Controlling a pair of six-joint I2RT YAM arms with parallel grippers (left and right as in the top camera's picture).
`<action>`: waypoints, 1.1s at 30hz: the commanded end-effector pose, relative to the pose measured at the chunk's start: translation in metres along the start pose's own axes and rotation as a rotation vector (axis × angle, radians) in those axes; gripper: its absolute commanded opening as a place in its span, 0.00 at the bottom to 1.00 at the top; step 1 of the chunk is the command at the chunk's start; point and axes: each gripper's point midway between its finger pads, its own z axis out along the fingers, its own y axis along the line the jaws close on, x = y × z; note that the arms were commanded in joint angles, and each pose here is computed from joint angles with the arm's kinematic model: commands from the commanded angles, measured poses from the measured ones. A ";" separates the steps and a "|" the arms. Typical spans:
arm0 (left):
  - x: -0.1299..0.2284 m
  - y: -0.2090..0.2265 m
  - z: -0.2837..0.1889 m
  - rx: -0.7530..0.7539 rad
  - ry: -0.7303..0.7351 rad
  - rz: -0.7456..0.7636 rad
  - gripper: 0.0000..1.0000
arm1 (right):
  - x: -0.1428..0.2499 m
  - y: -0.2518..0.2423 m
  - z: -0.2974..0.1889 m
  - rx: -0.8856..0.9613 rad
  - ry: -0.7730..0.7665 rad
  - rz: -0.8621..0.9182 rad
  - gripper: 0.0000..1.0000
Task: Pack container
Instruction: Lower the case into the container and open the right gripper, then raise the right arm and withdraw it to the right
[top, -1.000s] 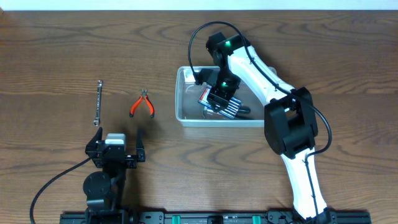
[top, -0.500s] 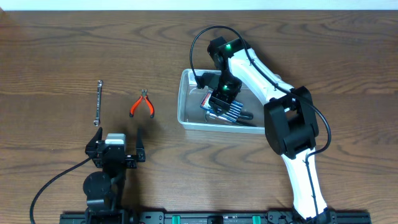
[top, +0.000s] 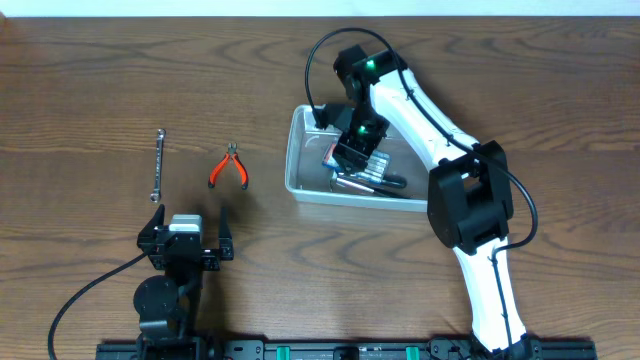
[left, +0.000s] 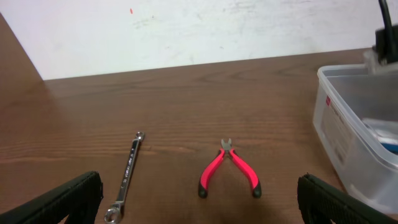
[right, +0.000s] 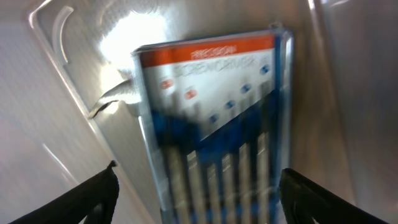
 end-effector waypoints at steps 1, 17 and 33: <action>0.015 -0.004 0.003 0.020 0.034 -0.010 0.98 | -0.005 -0.011 -0.025 0.049 -0.042 0.019 0.84; 0.015 -0.004 0.003 0.019 0.034 -0.010 0.98 | -0.025 -0.008 -0.118 0.150 -0.184 0.026 0.98; 0.015 -0.004 0.003 0.020 0.034 -0.010 0.98 | 0.142 -0.100 -0.357 0.832 -0.522 0.912 0.99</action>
